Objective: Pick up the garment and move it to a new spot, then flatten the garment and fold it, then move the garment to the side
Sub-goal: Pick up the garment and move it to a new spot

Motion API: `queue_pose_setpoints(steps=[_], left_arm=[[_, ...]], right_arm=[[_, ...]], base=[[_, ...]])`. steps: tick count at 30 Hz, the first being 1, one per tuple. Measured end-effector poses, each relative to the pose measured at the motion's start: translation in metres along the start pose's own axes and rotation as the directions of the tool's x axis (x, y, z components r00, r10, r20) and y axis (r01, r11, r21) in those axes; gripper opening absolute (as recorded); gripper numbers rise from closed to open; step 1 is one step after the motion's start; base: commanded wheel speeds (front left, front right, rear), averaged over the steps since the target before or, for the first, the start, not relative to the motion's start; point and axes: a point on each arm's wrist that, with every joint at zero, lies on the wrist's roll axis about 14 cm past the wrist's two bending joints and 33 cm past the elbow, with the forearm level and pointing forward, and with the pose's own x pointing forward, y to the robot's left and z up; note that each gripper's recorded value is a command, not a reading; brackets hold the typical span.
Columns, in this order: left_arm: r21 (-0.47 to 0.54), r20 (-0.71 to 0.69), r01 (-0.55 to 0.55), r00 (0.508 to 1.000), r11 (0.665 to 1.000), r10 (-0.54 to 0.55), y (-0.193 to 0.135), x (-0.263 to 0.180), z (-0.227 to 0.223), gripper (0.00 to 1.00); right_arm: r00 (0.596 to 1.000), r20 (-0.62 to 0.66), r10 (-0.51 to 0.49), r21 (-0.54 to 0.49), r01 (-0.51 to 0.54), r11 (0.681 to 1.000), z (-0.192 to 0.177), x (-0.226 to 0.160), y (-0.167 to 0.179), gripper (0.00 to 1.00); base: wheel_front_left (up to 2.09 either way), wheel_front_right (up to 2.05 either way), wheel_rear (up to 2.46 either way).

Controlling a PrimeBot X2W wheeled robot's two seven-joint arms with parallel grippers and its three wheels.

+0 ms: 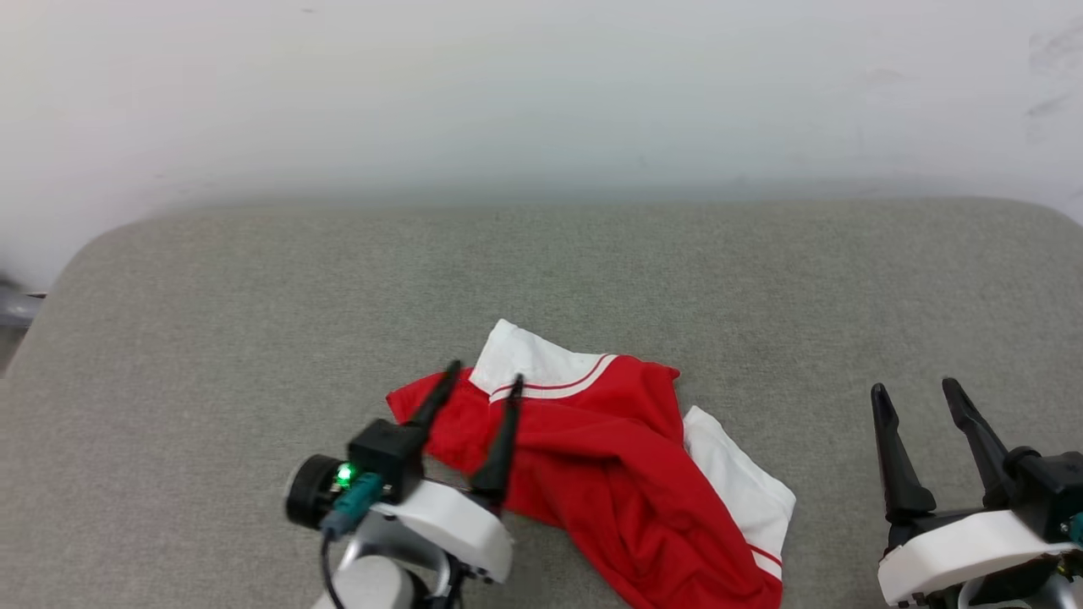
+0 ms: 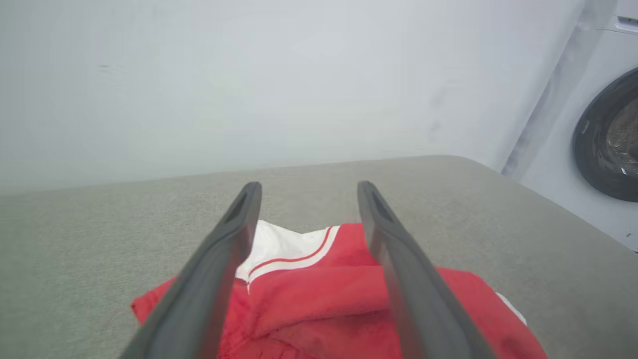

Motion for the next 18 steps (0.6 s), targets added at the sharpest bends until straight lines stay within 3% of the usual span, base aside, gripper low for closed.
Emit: queue_pose_setpoints(steps=[8,18], left_arm=[[0.083,0.04,-0.175,0.984,0.981,0.172,0.063,-0.027,0.016,1.0],[0.095,0.017,-0.211,0.977,0.973,0.21,0.073,-0.049,0.012,1.0]], right_arm=[[1.0,0.01,0.02,0.02,-0.02,1.0,0.006,-0.005,0.006,1.0],[1.0,0.011,-0.003,0.035,0.002,0.999,0.008,-0.018,-0.001,1.0]], base=[[0.0,0.0,0.0],[0.0,0.0,0.0]])
